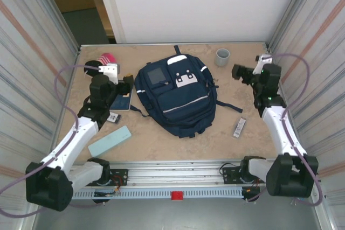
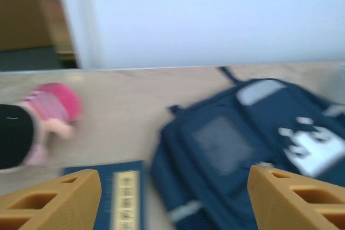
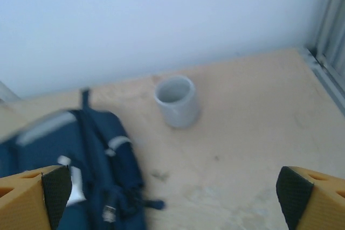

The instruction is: Pack books, pencil case, and school supplies into a backpack

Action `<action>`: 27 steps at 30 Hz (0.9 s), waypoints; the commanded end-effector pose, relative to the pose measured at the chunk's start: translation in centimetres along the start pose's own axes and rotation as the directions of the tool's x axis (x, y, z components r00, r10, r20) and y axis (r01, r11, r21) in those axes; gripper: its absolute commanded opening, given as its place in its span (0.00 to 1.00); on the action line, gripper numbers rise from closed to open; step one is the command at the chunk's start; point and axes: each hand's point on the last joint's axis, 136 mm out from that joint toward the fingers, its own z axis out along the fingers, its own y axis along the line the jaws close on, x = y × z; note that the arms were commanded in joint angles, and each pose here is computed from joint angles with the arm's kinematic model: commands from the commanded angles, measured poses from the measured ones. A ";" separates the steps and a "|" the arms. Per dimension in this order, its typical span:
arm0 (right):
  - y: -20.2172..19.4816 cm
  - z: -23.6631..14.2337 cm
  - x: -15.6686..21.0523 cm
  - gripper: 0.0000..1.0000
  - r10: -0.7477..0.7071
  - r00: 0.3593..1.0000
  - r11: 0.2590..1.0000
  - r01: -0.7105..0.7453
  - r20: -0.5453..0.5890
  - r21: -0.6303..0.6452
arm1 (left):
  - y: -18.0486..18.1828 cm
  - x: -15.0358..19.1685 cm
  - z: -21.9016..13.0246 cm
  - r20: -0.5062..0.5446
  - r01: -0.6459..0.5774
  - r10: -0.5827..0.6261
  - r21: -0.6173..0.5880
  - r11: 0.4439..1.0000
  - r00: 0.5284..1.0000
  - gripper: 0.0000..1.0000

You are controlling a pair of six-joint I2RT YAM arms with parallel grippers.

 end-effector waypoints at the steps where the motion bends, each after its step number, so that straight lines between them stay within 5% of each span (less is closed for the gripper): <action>1: 2.1 -1.7 8.8 0.99 0.227 0.894 0.970 -0.245 -0.385 0.005 | -4.5 7.5 -0.1 -0.322 0.167 -0.115 0.139 0.976 0.940 0.70; 6: 7.2 -1.4 14.4 0.99 0.177 0.861 0.968 -0.240 -0.476 -0.075 | -9.0 12.6 1.7 -0.500 0.301 -0.157 0.223 0.927 0.852 0.60; 13: 11.0 -0.1 21.3 0.93 0.154 0.781 0.953 -0.280 -0.605 -0.119 | -9.8 18.6 3.9 -0.616 0.392 -0.208 0.179 0.902 0.760 0.56; 20: 14.2 -2.8 28.0 0.86 0.121 0.690 0.942 -0.305 -0.714 -0.136 | -8.8 20.8 6.4 -0.647 0.353 -0.194 0.124 0.927 0.737 0.59; 27: 19.2 -6.7 29.1 0.88 0.094 0.729 0.906 -0.345 -0.678 -0.245 | -6.0 19.1 9.3 -0.616 0.312 -0.193 0.090 0.946 0.763 0.62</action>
